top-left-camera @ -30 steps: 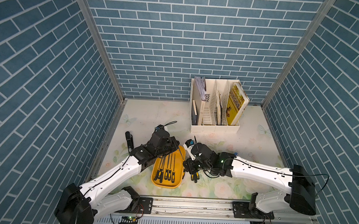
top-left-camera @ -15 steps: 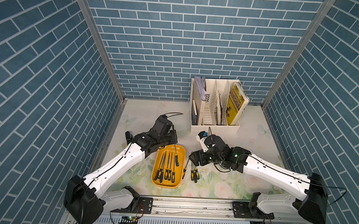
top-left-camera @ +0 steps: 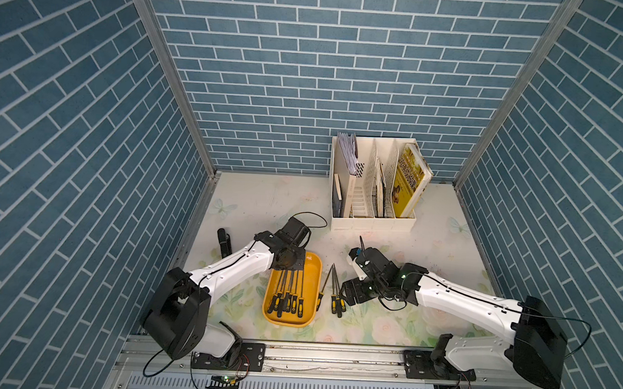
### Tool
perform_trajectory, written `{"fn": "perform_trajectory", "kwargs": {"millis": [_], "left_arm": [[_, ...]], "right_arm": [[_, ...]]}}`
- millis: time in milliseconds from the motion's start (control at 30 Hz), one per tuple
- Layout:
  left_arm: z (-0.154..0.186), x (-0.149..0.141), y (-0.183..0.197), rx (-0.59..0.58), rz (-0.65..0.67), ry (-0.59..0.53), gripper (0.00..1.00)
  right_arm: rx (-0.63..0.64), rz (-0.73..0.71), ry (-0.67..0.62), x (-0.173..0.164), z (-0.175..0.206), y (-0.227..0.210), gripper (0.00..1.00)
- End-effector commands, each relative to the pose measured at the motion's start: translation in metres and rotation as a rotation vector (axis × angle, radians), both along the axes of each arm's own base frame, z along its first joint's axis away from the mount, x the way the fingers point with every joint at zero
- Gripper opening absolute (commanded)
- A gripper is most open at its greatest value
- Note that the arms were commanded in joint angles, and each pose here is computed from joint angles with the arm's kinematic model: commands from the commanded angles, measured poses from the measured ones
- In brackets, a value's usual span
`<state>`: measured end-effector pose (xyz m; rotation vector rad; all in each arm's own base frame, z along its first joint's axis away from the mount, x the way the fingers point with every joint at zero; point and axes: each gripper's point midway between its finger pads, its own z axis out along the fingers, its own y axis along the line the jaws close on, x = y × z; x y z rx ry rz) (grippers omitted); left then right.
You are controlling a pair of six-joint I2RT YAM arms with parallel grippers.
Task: Put the file tool into the storage box
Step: Place the file tool in the storage box, then pick up the file tool from the center of the board.
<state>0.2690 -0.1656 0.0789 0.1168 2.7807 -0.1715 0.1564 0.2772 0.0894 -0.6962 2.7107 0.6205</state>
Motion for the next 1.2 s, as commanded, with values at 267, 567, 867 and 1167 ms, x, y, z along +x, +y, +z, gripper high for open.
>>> {"fn": "perform_trajectory", "kwargs": {"millis": [267,567,867,1167], "left_arm": [[-0.026,-0.007,0.015,0.066,0.032,0.023,0.24],[0.011,-0.007,0.006,-0.015,0.035,-0.035,0.4],[0.066,-0.002,-0.011,-0.133,0.017,-0.122,0.41],[0.082,0.0,-0.008,-0.132,0.021,-0.158,0.41]], "right_arm": [[-0.074,0.068,0.078,-0.01,-0.04,0.002,0.71],[-0.132,0.071,0.089,-0.009,-0.06,-0.001,0.62],[-0.256,0.057,0.083,0.001,-0.082,-0.009,0.55],[-0.348,0.005,0.047,0.006,-0.08,-0.04,0.53]]}}
